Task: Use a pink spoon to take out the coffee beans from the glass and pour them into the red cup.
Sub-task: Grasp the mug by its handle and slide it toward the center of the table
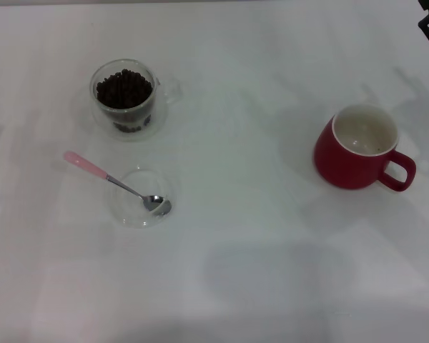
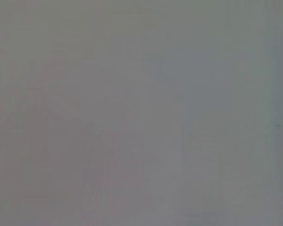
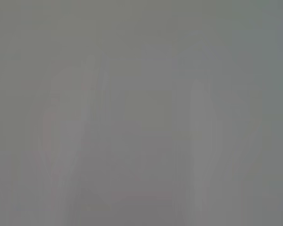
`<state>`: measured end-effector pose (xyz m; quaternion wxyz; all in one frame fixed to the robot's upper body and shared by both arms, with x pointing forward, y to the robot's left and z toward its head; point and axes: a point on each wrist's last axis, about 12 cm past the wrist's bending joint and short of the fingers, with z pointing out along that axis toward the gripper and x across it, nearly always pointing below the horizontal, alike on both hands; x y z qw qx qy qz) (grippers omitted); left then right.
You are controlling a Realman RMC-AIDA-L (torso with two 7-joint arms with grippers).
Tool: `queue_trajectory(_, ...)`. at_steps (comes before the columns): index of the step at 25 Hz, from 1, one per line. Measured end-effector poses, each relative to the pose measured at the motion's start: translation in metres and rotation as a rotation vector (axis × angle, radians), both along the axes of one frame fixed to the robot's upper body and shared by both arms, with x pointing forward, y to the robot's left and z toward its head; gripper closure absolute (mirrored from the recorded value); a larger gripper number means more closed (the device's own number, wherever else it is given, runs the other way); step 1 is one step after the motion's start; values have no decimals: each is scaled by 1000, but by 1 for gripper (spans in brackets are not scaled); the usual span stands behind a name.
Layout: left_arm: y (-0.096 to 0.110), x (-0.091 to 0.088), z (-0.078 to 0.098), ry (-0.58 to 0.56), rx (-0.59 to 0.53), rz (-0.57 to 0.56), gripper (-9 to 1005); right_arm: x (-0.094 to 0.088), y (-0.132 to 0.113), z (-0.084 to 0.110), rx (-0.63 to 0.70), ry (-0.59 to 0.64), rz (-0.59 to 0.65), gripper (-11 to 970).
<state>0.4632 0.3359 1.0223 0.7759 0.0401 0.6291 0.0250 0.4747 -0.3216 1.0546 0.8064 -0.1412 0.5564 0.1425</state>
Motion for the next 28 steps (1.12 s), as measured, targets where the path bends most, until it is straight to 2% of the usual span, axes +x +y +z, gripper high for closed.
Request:
queue_trajectory(17, 0, 4, 3, -11, 10, -12, 105, -9, -8, -5, 17, 37, -16, 221)
queue_trajectory(21, 1, 2, 2, -10, 10, -6, 106, -15, -10, -7, 18, 44, -20, 221)
queue_trajectory(28, 1, 6, 4, -17, 12, -8, 106, -36, -8, -19, -14, 108, 45, 222)
